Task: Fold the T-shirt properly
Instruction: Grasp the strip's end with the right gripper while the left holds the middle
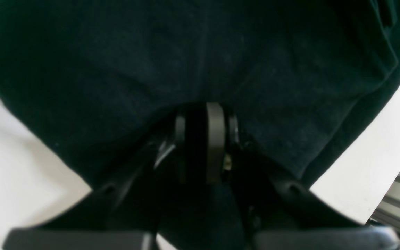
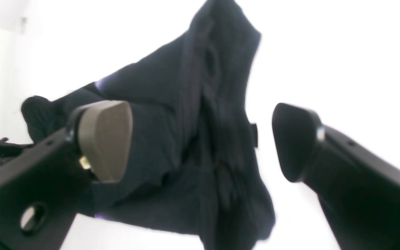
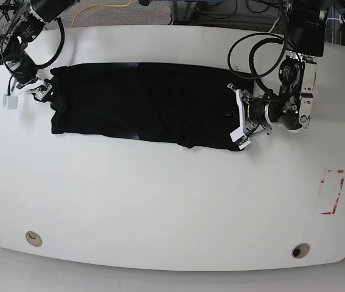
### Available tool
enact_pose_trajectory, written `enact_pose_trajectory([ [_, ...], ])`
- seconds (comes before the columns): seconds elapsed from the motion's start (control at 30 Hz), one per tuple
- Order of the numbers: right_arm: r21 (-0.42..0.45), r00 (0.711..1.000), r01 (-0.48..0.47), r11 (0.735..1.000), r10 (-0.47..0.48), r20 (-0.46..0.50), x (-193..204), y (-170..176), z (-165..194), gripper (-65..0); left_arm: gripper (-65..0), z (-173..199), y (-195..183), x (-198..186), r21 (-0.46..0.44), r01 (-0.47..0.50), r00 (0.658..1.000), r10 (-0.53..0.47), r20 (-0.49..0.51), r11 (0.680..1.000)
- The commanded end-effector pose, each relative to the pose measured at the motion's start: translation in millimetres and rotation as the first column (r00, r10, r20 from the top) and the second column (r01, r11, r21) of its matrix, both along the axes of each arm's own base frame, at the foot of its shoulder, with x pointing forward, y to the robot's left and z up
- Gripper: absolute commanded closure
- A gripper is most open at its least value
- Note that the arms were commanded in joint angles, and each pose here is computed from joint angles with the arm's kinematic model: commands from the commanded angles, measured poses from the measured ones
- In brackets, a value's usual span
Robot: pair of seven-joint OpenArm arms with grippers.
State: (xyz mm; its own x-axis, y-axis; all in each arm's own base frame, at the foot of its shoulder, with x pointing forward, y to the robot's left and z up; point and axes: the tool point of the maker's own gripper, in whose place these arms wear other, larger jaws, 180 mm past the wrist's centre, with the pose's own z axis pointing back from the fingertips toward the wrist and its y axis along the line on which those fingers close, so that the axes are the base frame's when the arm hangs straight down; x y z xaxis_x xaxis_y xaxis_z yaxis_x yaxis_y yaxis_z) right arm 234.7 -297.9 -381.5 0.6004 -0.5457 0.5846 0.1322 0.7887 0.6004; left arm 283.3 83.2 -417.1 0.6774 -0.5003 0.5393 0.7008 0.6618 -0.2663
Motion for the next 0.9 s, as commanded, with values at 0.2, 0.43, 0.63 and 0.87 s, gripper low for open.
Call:
enact_pose_trajectory([
  [0.2,0.006,1.000,-0.019,1.000,0.019,0.004,5.6,2.4,-2.8,-61.0,-5.3,2.9,8.1,5.1,0.040,0.005,1.000,-0.006,0.015,0.999],
  [0.43,0.048,0.999,-0.050,0.998,0.051,-0.012,2.4,28.0,-15.8,-57.4,-5.3,2.9,8.1,5.1,0.040,0.005,1.000,-0.006,0.015,0.999],
  [0.63,0.036,0.994,-0.110,0.993,0.111,-0.015,10.1,48.2,-21.2,-47.9,-5.3,3.3,8.0,5.3,0.040,0.006,1.000,-0.006,0.017,0.999],
  [0.87,0.007,0.990,-0.138,0.990,0.138,-0.017,16.5,56.8,-24.5,-20.3,-5.3,3.1,8.2,5.3,0.042,0.006,1.000,-0.007,0.017,0.999],
])
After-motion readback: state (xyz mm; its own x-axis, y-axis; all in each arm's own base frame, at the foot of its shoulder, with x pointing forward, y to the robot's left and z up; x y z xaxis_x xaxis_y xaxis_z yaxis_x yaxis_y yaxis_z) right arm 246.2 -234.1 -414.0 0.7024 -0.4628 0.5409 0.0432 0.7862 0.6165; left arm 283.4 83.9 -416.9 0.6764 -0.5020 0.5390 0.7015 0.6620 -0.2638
